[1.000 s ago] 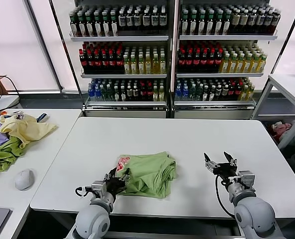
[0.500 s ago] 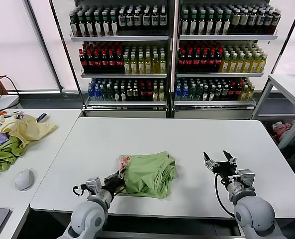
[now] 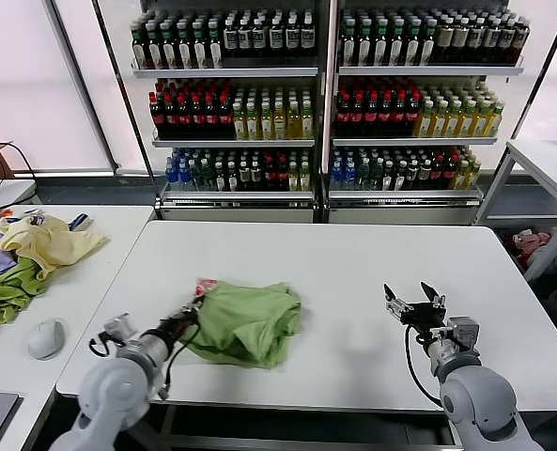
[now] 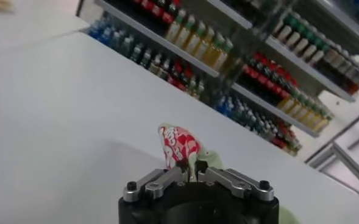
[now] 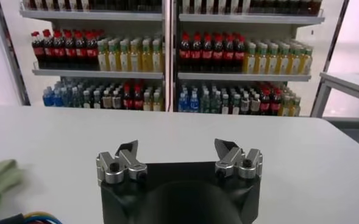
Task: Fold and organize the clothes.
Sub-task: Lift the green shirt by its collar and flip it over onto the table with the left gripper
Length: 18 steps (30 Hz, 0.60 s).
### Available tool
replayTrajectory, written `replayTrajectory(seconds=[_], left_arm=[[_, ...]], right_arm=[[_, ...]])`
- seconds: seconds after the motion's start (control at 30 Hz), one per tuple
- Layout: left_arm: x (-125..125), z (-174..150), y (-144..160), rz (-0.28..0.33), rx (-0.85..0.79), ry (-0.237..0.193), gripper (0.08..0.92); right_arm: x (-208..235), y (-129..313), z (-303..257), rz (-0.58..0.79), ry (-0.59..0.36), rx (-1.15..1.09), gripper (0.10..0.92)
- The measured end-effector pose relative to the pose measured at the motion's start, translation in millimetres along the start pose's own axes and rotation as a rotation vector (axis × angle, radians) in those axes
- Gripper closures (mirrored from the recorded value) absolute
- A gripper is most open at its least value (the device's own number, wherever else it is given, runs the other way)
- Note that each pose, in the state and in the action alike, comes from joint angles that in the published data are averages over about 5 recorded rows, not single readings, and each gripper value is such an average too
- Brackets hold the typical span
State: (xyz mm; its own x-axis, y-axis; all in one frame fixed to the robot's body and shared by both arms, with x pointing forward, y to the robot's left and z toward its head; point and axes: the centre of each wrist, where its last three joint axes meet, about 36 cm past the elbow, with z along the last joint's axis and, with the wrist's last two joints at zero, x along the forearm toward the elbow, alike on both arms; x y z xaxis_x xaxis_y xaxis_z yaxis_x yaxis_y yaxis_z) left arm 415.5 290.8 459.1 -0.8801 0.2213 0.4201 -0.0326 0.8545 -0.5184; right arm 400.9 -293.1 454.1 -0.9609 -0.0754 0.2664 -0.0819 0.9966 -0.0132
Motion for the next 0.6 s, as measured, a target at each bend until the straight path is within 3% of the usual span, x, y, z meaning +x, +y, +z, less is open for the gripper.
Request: replayTrajectory(seconds=[0.13,0.3,0.47,0.6], left_arm=[[17.4,-38.2,26.2,-0.039,0.022,-0.04,0.878],[46.2,-90.7,41.3,-0.068,-0.014,-0.13,0.878],[69.2,-119.3,27.7,-0.056,-0.117,-0.205,0.878],[71.3,-111.8,7.4,-0.04,-0.219,-0.216,0.878]], right_arm=[[-3.0,0.7,-0.1,-0.007,-0.004,-0.005,0.2],[-4.8,0.4,-0.3,-0.011,-0.008,-0.011,0.2],[-4.2,0.1,-2.3,-0.014,-0.014,-0.014,0.2],[-3.6,0.8,-3.5,-0.017,-0.019,-0.014,0.2]])
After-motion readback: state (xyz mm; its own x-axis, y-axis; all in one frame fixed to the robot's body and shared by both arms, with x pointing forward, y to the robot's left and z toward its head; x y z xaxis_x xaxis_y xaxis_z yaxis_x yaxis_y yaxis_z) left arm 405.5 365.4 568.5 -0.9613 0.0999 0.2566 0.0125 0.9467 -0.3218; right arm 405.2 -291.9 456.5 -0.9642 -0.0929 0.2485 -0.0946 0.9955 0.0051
